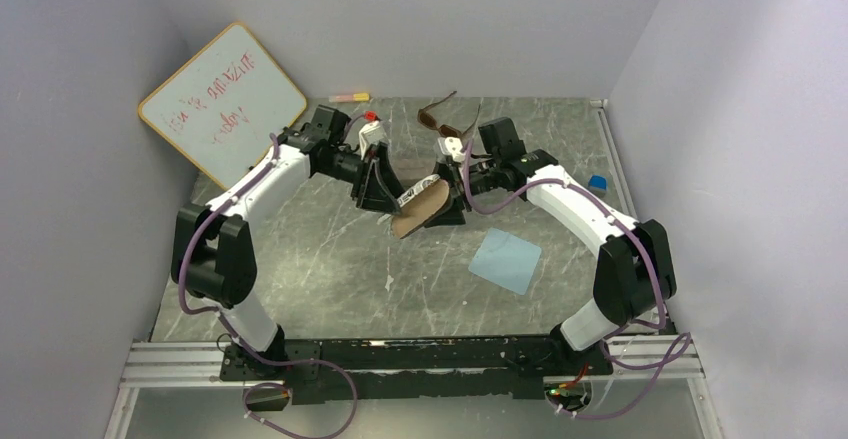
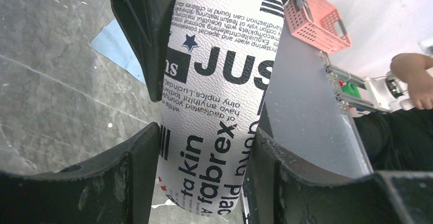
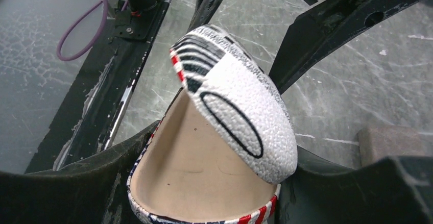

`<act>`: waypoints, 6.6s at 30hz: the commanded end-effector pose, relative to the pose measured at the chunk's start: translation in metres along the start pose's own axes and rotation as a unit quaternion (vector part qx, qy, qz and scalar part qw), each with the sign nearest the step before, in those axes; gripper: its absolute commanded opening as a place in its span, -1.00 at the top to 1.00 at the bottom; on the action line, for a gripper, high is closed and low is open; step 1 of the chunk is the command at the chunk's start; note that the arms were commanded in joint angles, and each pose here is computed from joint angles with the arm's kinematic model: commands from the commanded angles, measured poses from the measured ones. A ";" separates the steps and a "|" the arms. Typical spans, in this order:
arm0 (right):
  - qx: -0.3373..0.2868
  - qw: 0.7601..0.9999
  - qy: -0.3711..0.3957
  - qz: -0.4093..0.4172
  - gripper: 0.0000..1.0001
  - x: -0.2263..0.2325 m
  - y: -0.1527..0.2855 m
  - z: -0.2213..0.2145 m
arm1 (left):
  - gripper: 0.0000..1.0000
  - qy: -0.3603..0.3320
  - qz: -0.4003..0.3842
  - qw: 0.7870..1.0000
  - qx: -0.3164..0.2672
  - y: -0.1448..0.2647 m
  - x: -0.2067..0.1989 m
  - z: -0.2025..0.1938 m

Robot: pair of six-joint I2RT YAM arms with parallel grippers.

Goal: Organize the sunglasses
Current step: Open the sunglasses case, then place the sunglasses case at the center of the board.

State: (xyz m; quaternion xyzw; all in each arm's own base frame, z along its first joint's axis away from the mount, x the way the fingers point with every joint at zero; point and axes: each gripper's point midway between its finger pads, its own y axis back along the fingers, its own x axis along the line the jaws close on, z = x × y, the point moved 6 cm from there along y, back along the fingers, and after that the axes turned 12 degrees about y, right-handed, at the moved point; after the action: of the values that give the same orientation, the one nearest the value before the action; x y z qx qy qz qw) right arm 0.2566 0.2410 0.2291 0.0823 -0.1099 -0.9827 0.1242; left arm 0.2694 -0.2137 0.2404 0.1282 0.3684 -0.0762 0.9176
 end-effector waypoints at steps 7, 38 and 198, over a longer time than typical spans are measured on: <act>-0.049 0.997 0.057 0.034 1.00 0.018 0.003 0.037 | 0.14 0.049 0.042 0.997 -0.034 0.031 0.021 0.010; -0.025 0.998 -0.050 -0.020 1.00 -0.010 -0.008 0.009 | 0.25 -0.095 0.193 0.976 0.002 0.014 -0.001 0.025; 0.090 0.902 -0.156 -0.392 -1.00 -0.025 0.180 -0.046 | 0.00 -0.418 0.629 0.642 0.129 -0.059 0.126 0.047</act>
State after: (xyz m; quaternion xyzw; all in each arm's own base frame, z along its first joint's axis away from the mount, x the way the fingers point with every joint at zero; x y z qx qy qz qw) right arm 0.3269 0.0691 0.2272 -0.0328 -0.1860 -0.9345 -0.3018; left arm 0.3774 -0.2828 0.1253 0.4638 -0.2533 0.3927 0.7527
